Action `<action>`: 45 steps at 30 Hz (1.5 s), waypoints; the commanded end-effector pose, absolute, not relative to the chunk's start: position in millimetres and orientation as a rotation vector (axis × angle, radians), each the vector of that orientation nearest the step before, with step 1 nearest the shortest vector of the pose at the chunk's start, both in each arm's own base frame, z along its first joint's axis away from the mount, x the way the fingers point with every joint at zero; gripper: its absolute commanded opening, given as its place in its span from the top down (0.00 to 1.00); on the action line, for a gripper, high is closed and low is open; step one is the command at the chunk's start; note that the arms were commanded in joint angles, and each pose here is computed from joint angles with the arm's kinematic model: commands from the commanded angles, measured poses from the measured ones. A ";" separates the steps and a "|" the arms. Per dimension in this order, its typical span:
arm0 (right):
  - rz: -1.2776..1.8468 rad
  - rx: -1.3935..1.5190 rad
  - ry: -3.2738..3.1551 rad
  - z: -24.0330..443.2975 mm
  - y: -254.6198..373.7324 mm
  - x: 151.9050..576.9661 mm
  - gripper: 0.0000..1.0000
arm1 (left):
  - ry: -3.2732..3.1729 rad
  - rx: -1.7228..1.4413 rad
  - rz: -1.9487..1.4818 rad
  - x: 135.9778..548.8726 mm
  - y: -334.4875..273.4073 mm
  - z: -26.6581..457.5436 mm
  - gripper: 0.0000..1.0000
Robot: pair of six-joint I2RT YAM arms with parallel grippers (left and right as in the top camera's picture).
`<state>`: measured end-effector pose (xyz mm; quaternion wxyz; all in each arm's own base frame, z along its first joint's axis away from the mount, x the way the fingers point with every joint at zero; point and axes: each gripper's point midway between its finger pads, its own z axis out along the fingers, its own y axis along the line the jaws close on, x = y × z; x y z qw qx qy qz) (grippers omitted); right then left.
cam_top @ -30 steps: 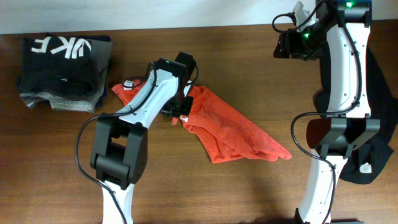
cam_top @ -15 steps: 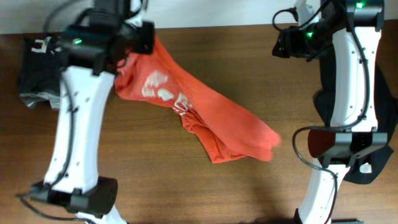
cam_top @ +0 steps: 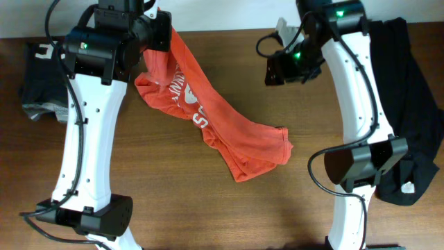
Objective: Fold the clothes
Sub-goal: 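Grasp the t-shirt hem with the right gripper while left holds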
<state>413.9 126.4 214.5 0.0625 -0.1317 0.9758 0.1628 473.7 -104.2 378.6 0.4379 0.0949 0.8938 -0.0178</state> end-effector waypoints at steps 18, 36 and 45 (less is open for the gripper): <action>0.214 0.102 3.326 60.8 57.8 375.3 0.41 | 2.282 0.268 0.018 483.3 -100.1 353.2 0.99; 0.357 0.101 3.272 5.3 85.4 372.7 0.47 | 2.312 0.273 0.022 478.6 -99.0 347.7 0.99; 0.385 0.084 3.241 -7.4 100.9 373.6 0.73 | 2.324 0.276 0.024 476.4 -98.4 345.5 0.99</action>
